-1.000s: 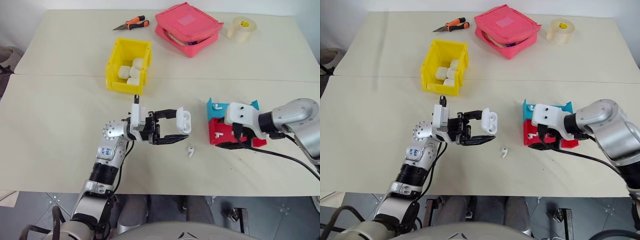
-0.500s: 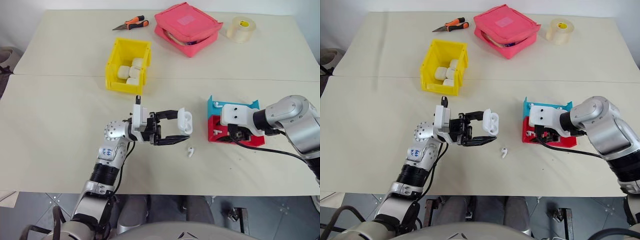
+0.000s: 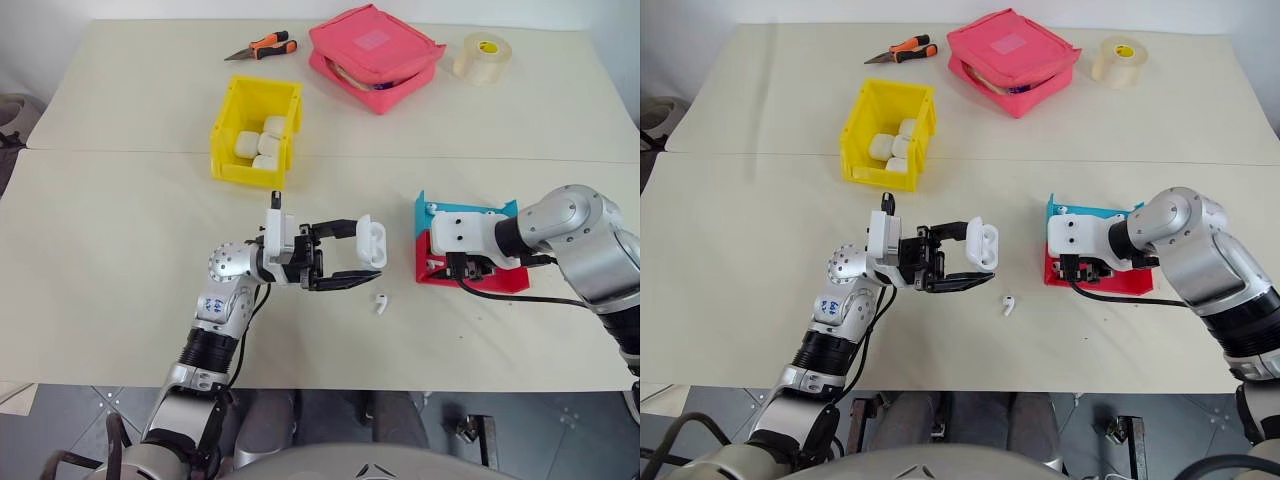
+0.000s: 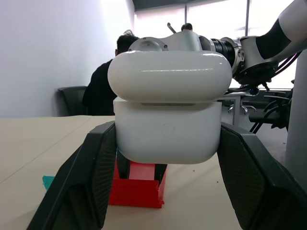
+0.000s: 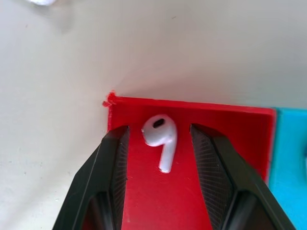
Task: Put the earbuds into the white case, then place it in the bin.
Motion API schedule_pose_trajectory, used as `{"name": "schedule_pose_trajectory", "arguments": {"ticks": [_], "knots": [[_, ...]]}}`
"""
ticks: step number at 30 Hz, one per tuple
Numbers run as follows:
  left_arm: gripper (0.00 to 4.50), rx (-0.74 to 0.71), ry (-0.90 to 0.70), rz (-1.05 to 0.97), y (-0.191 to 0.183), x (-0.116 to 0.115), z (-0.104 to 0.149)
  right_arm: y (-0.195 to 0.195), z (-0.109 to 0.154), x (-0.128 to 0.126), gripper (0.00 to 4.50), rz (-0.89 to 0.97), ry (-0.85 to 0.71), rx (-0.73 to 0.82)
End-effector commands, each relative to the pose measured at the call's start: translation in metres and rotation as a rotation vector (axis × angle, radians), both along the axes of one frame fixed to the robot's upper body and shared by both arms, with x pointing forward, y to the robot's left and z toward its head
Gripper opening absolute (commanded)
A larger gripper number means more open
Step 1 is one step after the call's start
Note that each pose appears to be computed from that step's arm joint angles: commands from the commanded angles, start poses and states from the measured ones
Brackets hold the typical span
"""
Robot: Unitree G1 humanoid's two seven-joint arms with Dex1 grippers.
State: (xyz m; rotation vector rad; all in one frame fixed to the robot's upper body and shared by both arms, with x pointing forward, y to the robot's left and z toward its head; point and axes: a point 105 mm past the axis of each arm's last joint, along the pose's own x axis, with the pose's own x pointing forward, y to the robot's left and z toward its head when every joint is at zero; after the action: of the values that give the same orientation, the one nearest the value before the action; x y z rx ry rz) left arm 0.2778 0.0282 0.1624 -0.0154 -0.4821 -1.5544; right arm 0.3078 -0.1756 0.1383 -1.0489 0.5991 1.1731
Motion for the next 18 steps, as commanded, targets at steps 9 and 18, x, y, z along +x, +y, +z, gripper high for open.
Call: {"name": "schedule_pose_trajectory", "arguments": {"ticks": [9,18], "knots": [[2.77,-0.027,-0.03,0.008,0.0003,-0.0032,0.0067,0.0035,0.0032,0.0041,1.69,0.04,-0.027,-0.027],[2.77,-0.025,-0.03,0.007,0.0011,-0.0032,0.0067,0.0033,0.0009,0.0014,0.53,0.044,-0.023,-0.035]]}}
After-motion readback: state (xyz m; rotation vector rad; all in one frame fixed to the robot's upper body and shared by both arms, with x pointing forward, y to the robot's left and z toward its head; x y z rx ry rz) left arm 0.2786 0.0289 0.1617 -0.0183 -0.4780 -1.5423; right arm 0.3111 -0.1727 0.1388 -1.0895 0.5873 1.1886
